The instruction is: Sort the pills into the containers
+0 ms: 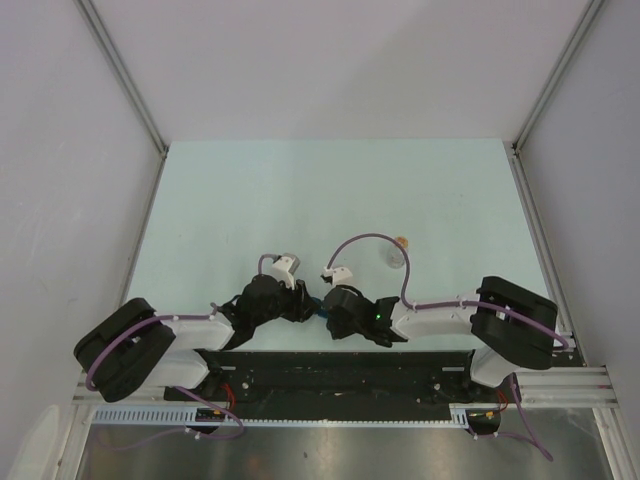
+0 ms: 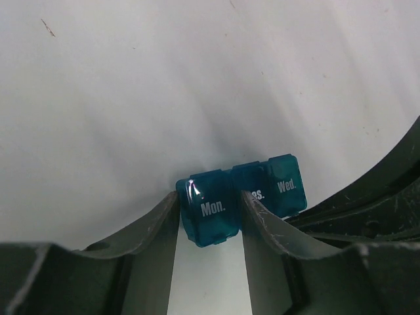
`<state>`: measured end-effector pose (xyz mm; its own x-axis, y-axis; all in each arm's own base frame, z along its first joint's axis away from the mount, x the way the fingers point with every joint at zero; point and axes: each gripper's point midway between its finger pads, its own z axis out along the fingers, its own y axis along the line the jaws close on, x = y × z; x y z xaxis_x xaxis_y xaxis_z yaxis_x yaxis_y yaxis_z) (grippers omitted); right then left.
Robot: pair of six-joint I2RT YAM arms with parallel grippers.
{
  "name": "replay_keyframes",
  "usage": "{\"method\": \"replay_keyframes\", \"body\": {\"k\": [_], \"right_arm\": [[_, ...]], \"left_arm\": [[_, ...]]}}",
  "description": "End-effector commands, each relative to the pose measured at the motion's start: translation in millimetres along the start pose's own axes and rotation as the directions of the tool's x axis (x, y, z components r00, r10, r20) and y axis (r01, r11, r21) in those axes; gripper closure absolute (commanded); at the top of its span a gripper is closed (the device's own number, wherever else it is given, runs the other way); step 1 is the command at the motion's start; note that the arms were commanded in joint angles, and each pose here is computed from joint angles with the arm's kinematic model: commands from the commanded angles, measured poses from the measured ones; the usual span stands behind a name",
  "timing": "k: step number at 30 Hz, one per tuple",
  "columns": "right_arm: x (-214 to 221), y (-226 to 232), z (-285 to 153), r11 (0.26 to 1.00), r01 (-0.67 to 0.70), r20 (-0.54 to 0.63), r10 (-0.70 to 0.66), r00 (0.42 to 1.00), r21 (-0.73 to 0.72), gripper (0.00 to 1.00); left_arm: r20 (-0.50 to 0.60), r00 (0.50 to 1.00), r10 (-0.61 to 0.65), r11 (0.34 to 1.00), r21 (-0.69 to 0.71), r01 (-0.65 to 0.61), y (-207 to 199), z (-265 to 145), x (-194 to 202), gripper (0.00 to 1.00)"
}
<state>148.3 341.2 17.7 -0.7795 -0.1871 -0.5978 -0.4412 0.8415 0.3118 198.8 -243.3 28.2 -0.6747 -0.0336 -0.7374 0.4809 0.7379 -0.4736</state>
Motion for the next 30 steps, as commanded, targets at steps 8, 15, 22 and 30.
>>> {"method": "replay_keyframes", "body": {"k": [8,15,22,30], "right_arm": [[17,-12,-28,0.995,0.102,-0.07,-0.102,0.992,-0.004,1.0],[-34,15,-76,0.948,0.283,0.131,-0.264,0.955,-0.149,0.52],[-57,2,-71,0.848,0.498,0.219,-0.459,0.861,-0.18,0.2],[-63,-3,-58,0.734,0.583,0.259,-0.522,0.813,-0.349,0.09]], "left_arm": [[-0.039,0.999,-0.001,1.0,-0.007,0.001,3,-1,8,0.54],[-0.039,0.999,-0.001,1.0,-0.007,0.001,3,0,8,0.54],[-0.033,0.999,-0.002,1.0,0.001,0.002,0,-1,6,0.54],[-0.027,1.0,-0.005,1.0,0.009,0.006,-1,-4,6,0.54]]}}
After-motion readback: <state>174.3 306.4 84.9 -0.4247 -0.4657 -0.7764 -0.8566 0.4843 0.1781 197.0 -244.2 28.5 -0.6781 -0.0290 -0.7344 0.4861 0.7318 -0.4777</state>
